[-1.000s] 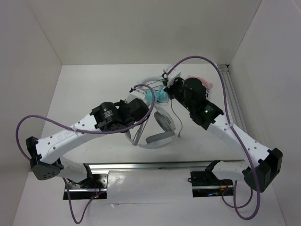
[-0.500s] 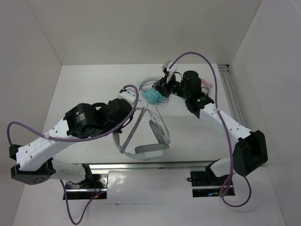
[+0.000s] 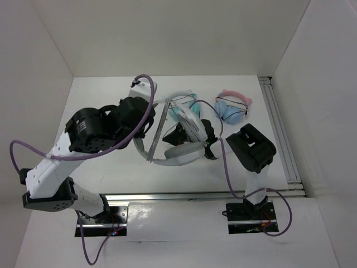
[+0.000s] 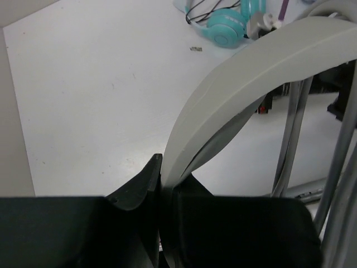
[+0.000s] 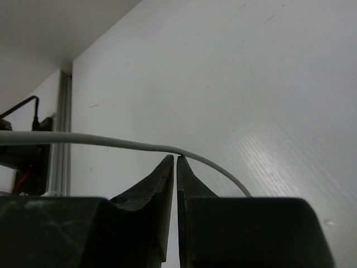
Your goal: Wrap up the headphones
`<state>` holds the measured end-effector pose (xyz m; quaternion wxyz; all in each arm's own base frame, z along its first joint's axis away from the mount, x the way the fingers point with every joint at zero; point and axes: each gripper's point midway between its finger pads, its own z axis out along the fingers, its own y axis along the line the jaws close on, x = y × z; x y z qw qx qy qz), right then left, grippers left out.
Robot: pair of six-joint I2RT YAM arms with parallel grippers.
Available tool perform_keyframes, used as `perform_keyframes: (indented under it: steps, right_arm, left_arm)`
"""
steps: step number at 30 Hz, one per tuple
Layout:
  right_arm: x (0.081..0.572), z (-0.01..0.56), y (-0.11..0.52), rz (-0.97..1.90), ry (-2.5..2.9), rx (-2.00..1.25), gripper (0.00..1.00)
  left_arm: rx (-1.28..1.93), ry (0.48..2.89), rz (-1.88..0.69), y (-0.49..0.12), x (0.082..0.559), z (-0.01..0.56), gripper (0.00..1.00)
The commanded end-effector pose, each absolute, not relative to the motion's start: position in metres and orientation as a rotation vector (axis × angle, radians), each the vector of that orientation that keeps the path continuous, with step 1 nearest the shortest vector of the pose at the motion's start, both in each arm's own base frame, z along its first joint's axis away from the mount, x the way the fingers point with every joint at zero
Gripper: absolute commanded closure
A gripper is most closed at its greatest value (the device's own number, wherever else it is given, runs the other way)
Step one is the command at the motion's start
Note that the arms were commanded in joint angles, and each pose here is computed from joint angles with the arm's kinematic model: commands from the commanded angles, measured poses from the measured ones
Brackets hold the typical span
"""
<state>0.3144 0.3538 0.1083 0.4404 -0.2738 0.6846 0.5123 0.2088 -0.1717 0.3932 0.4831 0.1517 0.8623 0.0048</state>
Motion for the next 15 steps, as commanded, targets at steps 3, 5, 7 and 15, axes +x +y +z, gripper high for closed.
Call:
perform_keyframes:
  steps: [3,5,7,15]
  right_arm:
    - [0.297,0.136,0.384,1.424,1.487,-0.675,0.83]
    - [0.301,0.123,0.387,1.426,1.504,-0.657,0.72]
    - [0.303,0.111,0.389,1.435,1.528,-0.646,0.68]
    - [0.299,0.097,0.381,1.455,1.536,-0.664,0.56]
  left_arm:
    - [0.162,2.030,-0.016,-0.179,0.239,0.420,1.00]
    - [0.152,2.020,-0.035,-0.183,0.243,0.427,1.00]
    - [0.149,2.017,-0.039,-0.188,0.246,0.429,1.00]
    - [0.093,2.003,-0.051,-0.171,0.251,0.438,1.00]
